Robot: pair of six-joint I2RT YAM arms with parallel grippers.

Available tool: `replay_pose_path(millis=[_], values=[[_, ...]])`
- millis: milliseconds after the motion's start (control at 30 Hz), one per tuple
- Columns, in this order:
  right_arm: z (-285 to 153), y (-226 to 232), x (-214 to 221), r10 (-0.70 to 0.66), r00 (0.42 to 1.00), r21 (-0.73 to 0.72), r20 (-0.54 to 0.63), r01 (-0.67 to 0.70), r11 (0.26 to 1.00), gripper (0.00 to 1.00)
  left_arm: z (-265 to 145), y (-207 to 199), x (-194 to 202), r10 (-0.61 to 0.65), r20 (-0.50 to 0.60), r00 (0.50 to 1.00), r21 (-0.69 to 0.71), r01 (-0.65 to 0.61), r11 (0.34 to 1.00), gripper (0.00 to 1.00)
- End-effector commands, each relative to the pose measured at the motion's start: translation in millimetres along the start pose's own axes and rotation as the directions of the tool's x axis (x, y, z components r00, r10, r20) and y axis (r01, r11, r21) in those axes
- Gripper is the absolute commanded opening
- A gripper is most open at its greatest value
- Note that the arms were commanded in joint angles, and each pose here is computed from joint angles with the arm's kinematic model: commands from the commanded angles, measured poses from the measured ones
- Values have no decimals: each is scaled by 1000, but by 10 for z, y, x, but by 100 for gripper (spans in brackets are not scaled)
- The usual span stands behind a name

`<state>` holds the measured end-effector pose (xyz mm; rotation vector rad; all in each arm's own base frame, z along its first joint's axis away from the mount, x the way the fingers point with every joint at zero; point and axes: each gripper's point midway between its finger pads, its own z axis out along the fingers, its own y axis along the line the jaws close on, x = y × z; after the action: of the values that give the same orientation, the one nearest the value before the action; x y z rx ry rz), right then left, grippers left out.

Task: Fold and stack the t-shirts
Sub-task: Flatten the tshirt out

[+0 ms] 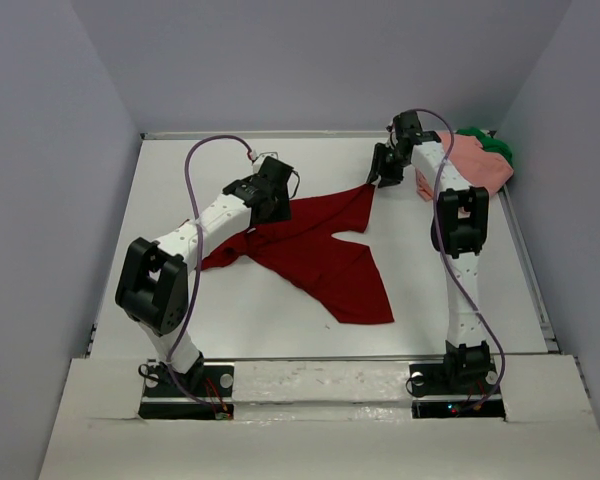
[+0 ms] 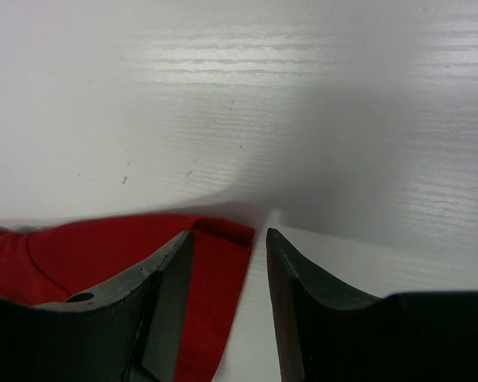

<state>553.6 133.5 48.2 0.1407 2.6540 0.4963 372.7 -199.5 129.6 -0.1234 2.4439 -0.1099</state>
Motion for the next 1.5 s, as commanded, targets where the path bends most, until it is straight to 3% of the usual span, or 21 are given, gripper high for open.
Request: replay_pose_path(millis=[0, 400, 500, 533, 633, 767, 833, 1133, 1467], values=[[0, 122, -118, -32, 999, -60, 22, 33, 998, 47, -195, -70, -223, 0, 59, 998, 32, -2, 999, 59], [64, 152, -112, -29, 999, -86, 12, 30, 996, 40, -233, -64, -249, 1, 63, 998, 31, -3, 1000, 59], [85, 144, -89, -28, 1000, -88, 7, 29, 996, 28, -243, -81, -248, 4, 60, 998, 42, -7, 999, 59], [98, 136, -75, -27, 1000, -86, 3, 27, 996, 16, -247, -87, -245, 4, 59, 998, 46, -7, 999, 59], [96, 114, -77, -30, 1000, -75, 7, 30, 997, 0, -271, -112, -225, 5, 55, 998, 62, -9, 998, 59], [43, 88, -125, -46, 998, -51, 31, 47, 998, 0, -313, -150, -158, 31, 46, 998, 68, -34, 997, 46], [-21, 77, -180, -57, 997, -31, 52, 58, 998, 0, -384, -226, -64, 46, 34, 998, 76, -48, 996, 46], [-271, 184, -370, -70, 991, -33, 116, 74, 997, 0, -732, -721, 671, 142, -16, 990, 145, -138, 980, 74], [-326, 235, -364, -61, 992, -53, 115, 67, 996, 0, -477, -760, 1276, 237, -97, 967, 13, -237, 972, 75]])
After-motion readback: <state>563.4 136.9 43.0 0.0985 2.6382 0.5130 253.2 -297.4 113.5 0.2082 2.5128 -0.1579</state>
